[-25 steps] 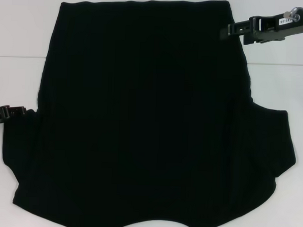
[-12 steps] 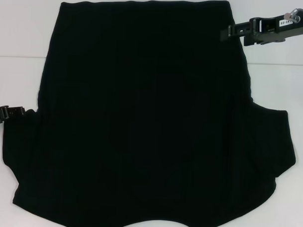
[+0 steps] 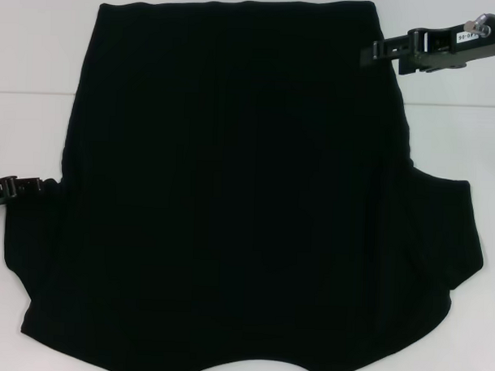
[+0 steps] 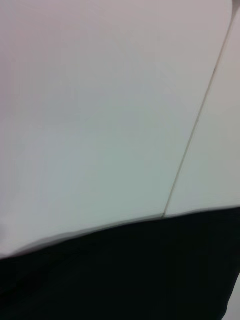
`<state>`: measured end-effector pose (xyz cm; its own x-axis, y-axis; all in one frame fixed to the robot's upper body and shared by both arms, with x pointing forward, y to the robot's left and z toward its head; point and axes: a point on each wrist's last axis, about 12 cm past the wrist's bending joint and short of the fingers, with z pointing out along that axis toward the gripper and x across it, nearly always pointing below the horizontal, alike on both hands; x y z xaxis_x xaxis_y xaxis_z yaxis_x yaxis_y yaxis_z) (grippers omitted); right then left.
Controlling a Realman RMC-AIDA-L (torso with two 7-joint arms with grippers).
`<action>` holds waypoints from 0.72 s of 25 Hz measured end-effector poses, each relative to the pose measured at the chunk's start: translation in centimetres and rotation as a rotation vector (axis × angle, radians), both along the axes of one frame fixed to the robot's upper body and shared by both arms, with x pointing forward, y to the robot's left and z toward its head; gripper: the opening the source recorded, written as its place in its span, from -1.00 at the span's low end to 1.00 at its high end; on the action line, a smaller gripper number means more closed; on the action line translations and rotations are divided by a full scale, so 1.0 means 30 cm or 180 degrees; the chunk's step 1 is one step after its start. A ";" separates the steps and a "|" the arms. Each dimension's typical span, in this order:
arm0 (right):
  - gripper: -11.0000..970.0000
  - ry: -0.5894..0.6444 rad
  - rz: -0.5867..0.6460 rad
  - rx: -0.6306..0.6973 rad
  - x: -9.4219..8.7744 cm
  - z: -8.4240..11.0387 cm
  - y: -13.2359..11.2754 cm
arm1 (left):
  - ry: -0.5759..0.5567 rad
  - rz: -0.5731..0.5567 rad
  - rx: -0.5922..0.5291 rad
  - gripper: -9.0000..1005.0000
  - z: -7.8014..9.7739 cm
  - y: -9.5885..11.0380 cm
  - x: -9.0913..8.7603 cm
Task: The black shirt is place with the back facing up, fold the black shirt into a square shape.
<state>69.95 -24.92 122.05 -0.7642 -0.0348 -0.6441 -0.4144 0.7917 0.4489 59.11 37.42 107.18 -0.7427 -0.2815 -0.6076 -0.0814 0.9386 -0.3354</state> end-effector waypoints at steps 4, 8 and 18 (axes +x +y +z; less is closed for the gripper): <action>0.89 0.0000 0.0000 0.0000 0.000 0.000 0.000 | 0.0014 -0.0042 0.0000 0.49 -0.003 -0.012 0.001; 0.89 0.0000 0.0000 0.0000 0.000 0.000 0.000 | 0.0032 -0.0110 -0.0026 0.48 -0.004 -0.029 0.002; 0.89 -0.0002 -0.0002 0.0003 0.000 0.001 0.000 | 0.0065 -0.0165 -0.0143 0.46 -0.001 -0.042 -0.005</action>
<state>69.96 -24.93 122.07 -0.7637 -0.0336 -0.6447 -0.4141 0.7915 0.4494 58.97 36.16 107.15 -0.7692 -0.2690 -0.5797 -0.0403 0.9257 -0.3761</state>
